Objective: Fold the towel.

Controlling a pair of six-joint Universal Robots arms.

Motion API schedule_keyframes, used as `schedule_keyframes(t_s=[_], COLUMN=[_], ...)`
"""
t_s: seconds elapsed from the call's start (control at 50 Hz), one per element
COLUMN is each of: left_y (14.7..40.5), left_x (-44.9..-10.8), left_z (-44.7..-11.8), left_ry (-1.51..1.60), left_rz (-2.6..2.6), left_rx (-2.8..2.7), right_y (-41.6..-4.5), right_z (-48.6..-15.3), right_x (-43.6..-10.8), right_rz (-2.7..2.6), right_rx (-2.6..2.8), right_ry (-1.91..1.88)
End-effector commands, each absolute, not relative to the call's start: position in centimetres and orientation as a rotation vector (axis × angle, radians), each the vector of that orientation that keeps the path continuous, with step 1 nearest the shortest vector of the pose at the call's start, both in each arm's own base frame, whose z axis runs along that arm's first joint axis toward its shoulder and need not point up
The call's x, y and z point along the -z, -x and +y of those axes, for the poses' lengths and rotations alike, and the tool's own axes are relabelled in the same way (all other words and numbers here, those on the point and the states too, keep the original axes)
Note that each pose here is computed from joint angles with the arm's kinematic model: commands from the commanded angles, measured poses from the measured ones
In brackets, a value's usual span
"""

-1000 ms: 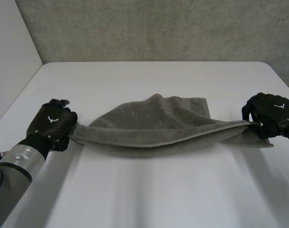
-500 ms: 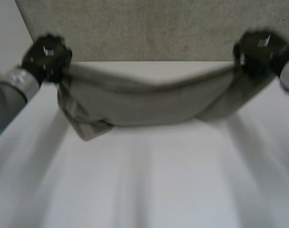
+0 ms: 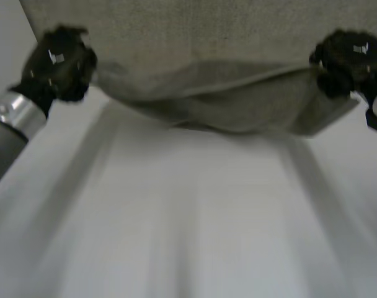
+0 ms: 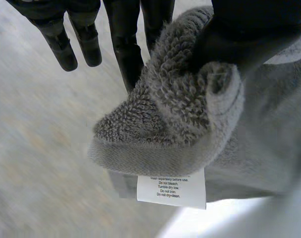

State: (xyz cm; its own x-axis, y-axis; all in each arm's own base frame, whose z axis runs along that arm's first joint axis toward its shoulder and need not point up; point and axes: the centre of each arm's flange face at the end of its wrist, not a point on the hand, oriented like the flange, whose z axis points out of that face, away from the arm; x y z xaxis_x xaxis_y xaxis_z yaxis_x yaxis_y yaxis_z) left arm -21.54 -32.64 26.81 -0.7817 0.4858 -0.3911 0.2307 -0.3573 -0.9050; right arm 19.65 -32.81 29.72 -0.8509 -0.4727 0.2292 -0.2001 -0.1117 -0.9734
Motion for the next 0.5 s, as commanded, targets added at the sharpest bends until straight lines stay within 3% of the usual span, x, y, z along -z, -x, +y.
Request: schedule_keyframes(t_s=[0.02, 0.28, 0.5], left_y=[20.1, 17.3, 17.1], left_x=[-22.0, -23.4, -23.1], left_z=[-29.1, -24.5, -22.1], left_ry=[0.998, 0.914, 0.891], left_rz=[-1.83, -1.975, -2.043], left_rx=[-2.077, -2.047, -1.949], right_y=[-17.3, -16.8, -17.0], right_z=[-29.9, -23.2, -22.8], right_x=[-25.5, -28.8, -27.4], right_rz=[2.063, 2.063, 2.092], right_rx=[1.895, 1.809, 1.676], right_ry=[0.815, 0.836, 0.942])
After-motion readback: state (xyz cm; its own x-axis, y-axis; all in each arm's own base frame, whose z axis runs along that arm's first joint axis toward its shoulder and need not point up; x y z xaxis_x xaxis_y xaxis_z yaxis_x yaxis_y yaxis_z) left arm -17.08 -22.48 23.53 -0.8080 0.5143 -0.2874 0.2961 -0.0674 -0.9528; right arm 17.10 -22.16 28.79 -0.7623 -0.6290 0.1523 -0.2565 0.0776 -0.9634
